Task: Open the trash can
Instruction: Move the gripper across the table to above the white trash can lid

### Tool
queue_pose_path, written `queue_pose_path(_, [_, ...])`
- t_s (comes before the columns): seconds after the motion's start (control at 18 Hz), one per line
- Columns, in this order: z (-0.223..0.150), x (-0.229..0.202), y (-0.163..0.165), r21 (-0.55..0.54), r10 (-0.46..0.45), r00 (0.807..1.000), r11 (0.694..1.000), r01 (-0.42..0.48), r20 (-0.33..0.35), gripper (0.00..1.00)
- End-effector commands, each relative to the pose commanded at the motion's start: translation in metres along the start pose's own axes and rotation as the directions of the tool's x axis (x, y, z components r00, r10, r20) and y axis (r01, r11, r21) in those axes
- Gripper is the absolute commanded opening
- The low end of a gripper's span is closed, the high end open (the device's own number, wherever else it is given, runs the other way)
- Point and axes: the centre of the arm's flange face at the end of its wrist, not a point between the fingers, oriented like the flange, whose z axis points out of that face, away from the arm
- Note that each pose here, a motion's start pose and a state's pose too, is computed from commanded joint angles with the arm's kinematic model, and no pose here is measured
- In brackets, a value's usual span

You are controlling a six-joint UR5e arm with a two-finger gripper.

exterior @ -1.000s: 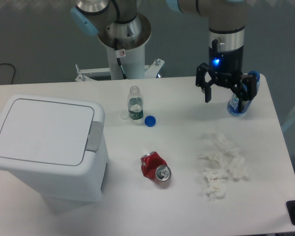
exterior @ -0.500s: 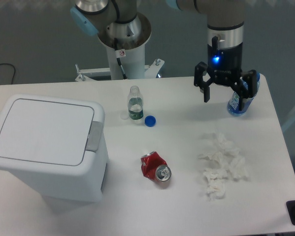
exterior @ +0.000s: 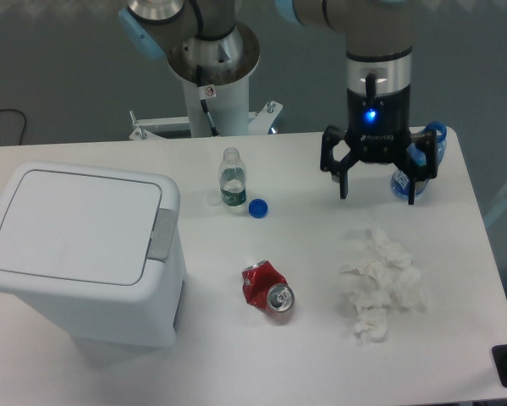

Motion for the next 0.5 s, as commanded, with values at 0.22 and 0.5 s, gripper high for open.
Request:
queue_pose_path(0.22, [-0.001,0.025,-0.018,0.032,-0.065,0.998,0.997,0.065,-0.016,1.00])
queue_pose_path(0.5, [0.003,0.055,-0.035,0.049,-0.161,0.985,0.985,0.164,-0.056,1.00])
